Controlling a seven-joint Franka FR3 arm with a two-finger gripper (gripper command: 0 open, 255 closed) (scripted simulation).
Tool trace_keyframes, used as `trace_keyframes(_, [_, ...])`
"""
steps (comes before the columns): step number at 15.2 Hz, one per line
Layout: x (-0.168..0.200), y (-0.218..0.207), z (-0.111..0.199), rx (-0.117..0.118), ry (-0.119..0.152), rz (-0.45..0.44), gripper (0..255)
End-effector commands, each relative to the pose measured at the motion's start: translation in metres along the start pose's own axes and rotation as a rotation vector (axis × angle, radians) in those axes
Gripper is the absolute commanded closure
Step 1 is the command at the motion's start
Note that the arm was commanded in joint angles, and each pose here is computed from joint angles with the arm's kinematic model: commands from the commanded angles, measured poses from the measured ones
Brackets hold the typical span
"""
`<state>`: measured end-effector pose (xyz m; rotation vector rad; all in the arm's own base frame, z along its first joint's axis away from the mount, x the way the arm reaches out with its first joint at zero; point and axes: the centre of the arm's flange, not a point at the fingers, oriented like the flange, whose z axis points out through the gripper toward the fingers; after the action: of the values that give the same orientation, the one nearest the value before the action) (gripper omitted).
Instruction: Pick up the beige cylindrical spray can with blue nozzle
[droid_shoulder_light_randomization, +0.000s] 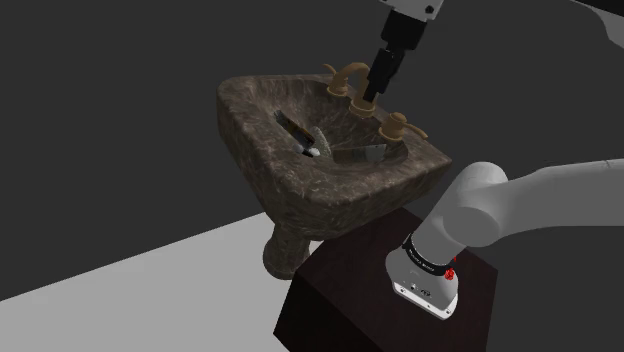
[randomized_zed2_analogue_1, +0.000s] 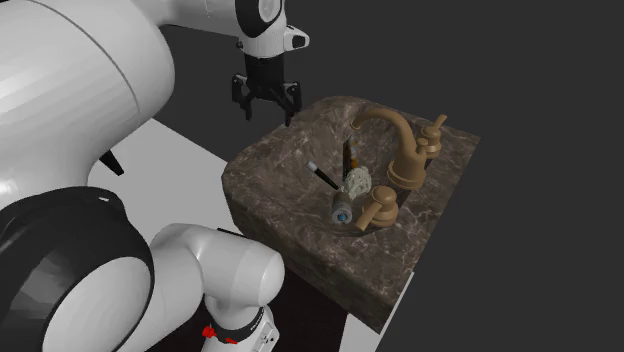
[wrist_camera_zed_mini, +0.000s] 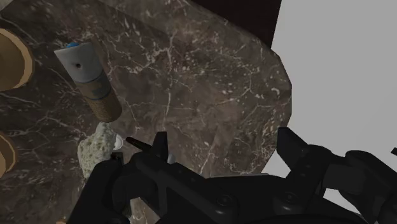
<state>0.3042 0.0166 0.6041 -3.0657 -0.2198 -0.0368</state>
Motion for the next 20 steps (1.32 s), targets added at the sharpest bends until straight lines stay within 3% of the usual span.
trace_keyframes(1, [0.0, 0.0, 0.0, 0.0, 0.0, 0.0, 0])
trace_keyframes(20, [0.065, 0.131, 0.2, -0.235, -0.338, 0.049, 0])
